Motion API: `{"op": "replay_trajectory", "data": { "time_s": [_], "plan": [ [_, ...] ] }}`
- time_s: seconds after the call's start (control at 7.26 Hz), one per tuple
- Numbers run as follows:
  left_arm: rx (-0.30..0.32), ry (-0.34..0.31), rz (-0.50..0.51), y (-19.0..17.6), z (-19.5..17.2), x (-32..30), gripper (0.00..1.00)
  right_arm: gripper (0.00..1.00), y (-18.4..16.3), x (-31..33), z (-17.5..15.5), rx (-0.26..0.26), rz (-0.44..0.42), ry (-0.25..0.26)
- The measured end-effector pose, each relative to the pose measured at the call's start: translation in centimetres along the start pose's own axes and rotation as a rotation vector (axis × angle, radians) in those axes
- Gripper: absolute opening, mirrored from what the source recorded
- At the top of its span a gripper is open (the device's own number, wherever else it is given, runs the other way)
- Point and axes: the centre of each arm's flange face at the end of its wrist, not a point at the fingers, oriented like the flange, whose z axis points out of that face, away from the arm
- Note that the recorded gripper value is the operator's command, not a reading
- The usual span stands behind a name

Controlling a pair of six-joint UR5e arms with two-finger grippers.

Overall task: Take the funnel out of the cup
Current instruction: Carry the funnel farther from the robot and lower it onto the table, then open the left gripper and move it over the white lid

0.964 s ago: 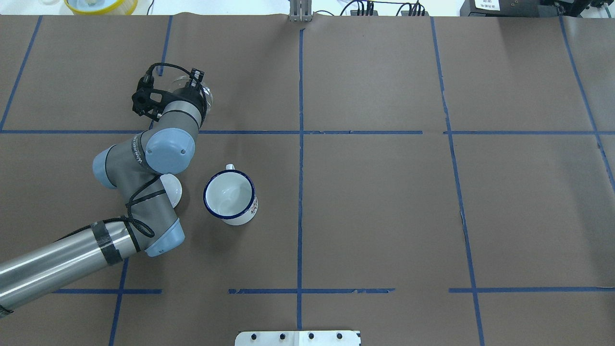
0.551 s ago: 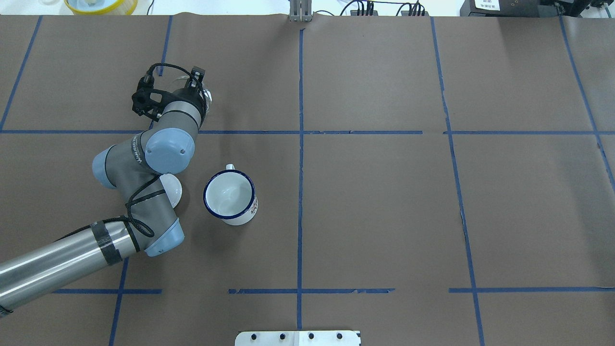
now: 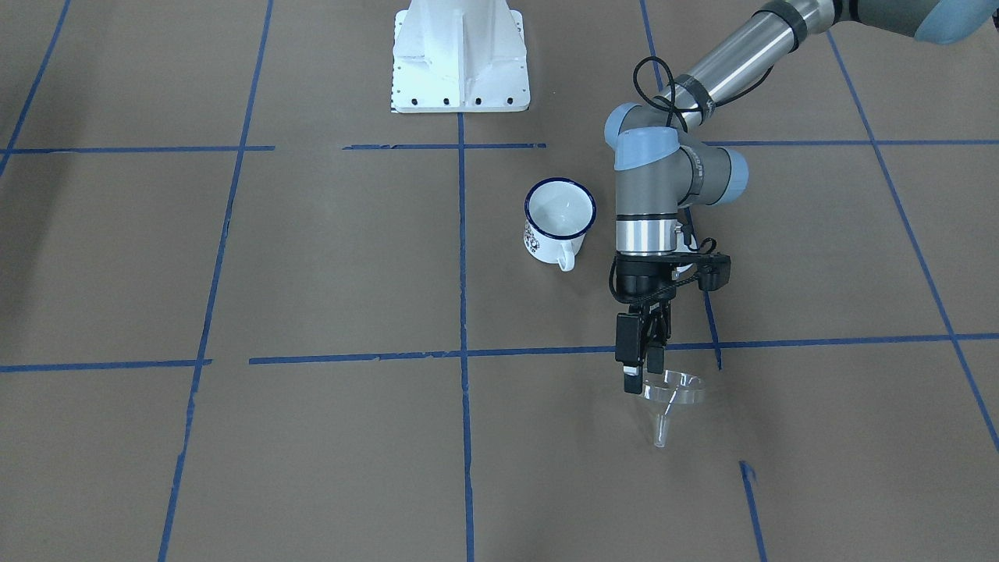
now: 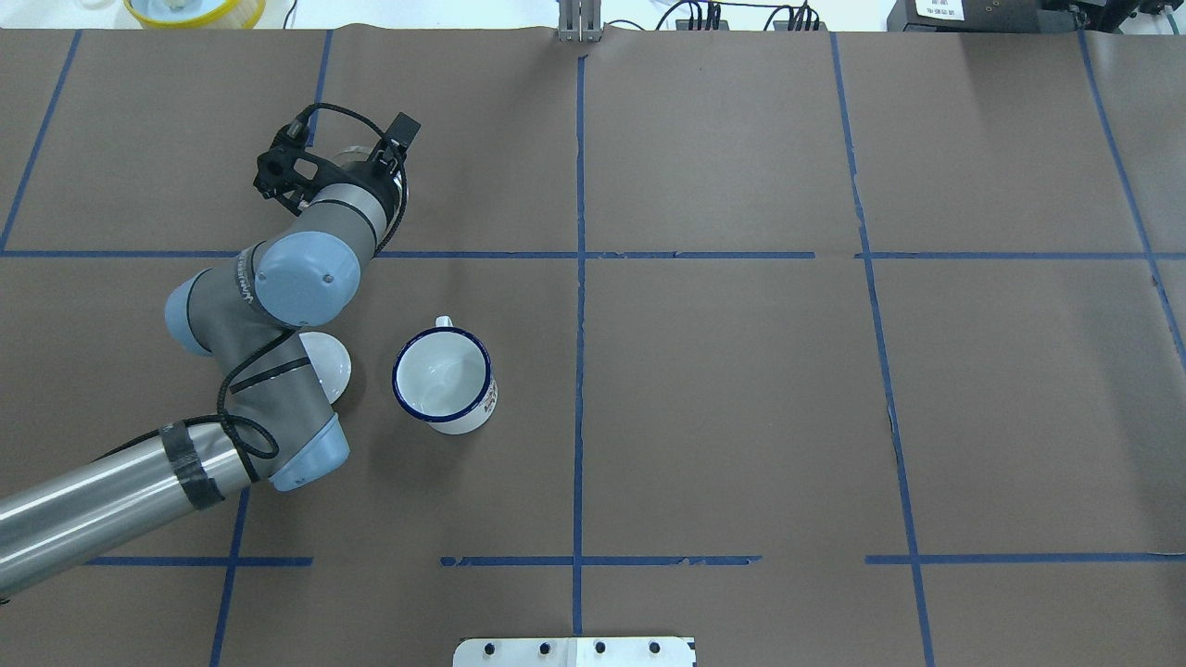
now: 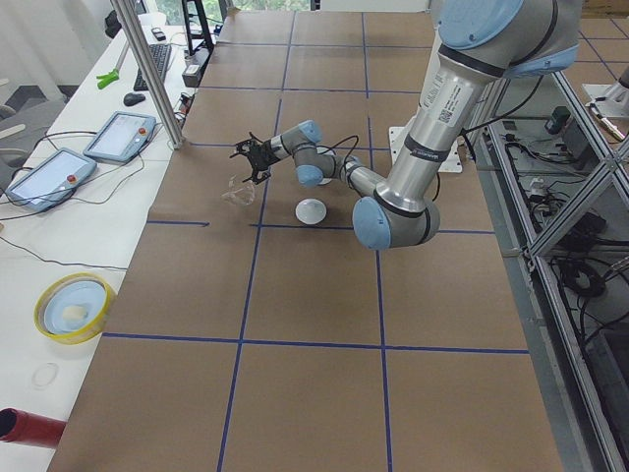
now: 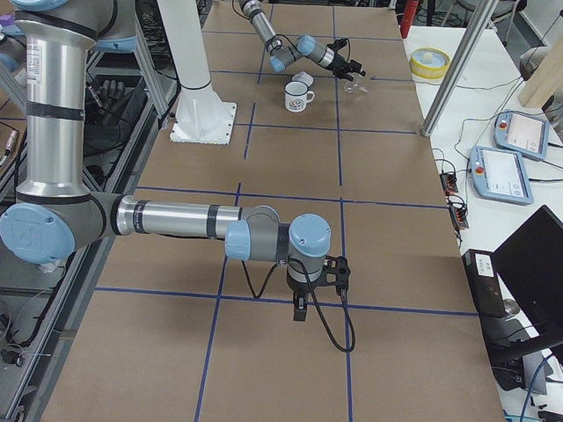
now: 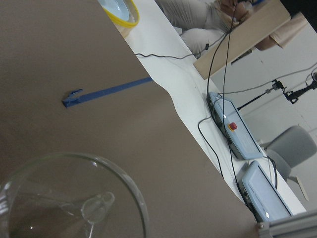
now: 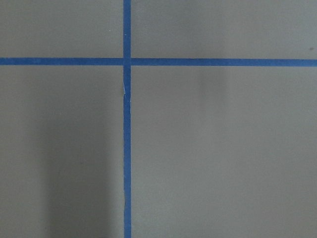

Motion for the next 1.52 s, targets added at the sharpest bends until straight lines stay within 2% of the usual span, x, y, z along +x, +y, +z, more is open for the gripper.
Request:
{"op": "replay_trajectory", "data": {
  "time_s": [0.28,0.55,0.83,1.1,1.24,1.38,1.52],
  "plan": [
    [-0.103,-0.044,0.113,-2.7,-5.8,-1.1,1.00,1.00,0.0,0.0,0.0,0.000,0.000,0.000],
    [-0.218,-0.165,0.261,-3.3,-10.6,-0.1,1.00,1.00,0.0,0.0,0.0,0.000,0.000,0.000],
    [-0.400,-0.265,0.472,-3.0,-11.8,-0.8,1.00,1.00,0.0,0.0,0.0,0.000,0.000,0.000],
    [-0.616,-0.318,0.673,-3.6,-11.8,-2.8,1.00,1.00,0.0,0.0,0.0,0.000,0.000,0.000],
    [-0.703,-0.332,0.738,-4.2,-11.8,-4.3,1.00,1.00,0.0,0.0,0.0,0.000,0.000,0.000],
    [-0.768,-0.346,0.778,-4.8,-11.7,-5.8,1.00,1.00,0.0,0.0,0.0,0.000,0.000,0.000],
    [-0.804,-0.366,0.800,-5.1,-11.4,-7.3,1.00,1.00,0.0,0.0,0.0,0.000,0.000,0.000]
  ]
}}
